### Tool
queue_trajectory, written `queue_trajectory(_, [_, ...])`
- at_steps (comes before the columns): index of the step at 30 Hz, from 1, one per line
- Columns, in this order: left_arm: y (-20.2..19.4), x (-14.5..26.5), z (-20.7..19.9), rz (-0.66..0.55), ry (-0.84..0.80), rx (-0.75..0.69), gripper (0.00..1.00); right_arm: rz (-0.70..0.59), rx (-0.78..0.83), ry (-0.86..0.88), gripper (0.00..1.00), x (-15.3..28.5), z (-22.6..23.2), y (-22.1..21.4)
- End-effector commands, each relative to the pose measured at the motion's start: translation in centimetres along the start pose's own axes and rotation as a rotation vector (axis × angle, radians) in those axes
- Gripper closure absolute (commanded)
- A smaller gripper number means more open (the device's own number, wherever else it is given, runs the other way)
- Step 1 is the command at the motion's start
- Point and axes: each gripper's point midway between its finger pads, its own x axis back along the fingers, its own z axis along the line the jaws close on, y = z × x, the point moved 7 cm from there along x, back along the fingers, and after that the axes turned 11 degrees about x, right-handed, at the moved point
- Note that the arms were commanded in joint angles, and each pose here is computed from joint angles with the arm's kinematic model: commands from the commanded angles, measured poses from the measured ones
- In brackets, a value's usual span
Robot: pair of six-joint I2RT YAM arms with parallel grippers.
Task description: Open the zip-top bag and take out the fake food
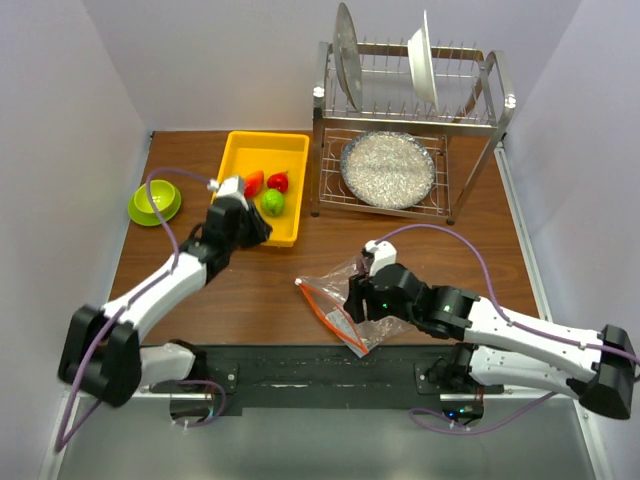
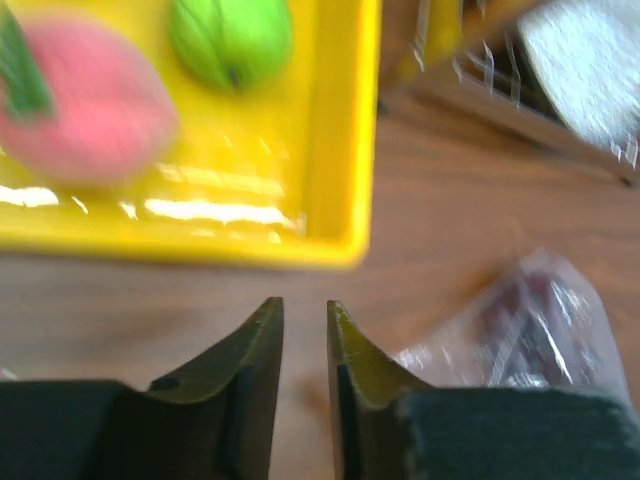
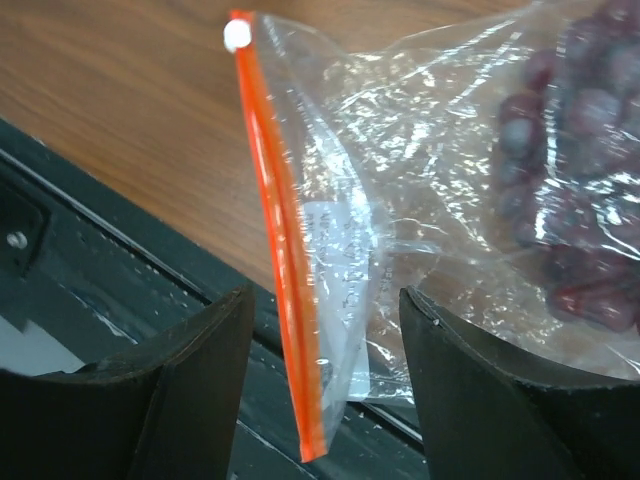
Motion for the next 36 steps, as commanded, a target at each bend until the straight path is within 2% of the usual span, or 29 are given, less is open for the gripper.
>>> queue_trajectory(1, [-5.3, 3.7, -0.4, 0.073, -0.084, 0.076, 0.76, 0.023, 0.140, -0.052, 0.37, -0.5, 1.1, 0.6])
queue_trajectory(5, [-9.3, 5.3, -0.5, 0.153, -0.142, 0.101, 0.84, 0.071, 0.207, -0.066, 0.37, -1.6, 2.8, 0.5])
queue_trajectory(7, [-11.2, 5.9, -1.6, 0.194, -0.182, 0.099, 0.84, 0.087, 0.216, -0.087, 0.39, -2.1, 3.2, 0.4])
queue_trajectory(10, [-13.7, 6.1, -3.2, 0.246, -0.227, 0.117, 0.85, 0.104, 0.216, -0.137, 0.48, -3.0, 3.2, 0.4])
queue_trajectory(12, [-15.4, 6.1, -3.3, 0.282, -0.247, 0.150, 0.87, 0.107, 0.209, -0.168, 0.57, -3.3, 3.1, 0.4])
queue_trajectory(17, [-16.0, 5.7, -6.0, 0.296, -0.341, 0.197, 0.87, 0.109, 0.214, -0.211, 0.68, -3.5, 2.9, 0.7])
queue_trajectory(24, [-18.3, 4.7, -6.6, 0.340, -0.339, 0.225, 0.91, 0.104, 0.197, -0.223, 0.85, -4.1, 3.4, 1.1])
queue_trajectory(26, [-18.7, 4.4, -6.5, 0.344, -0.337, 0.229, 0.91, 0.095, 0.186, -0.219, 0.94, -4.0, 3.7, 1.6])
queue_trajectory(30, [-18.8, 3.4, -6.8, 0.298, -0.347, 0.253, 0.91, 0.028, 0.140, -0.139, 0.99, -3.0, 5.4, 3.8])
queue_trajectory(36, [-19.9, 1.4, -6.3, 0.277, -0.317, 0.228, 0.91, -0.075, 0.128, -0.095, 0.99, 0.5, 8.7, 6.9])
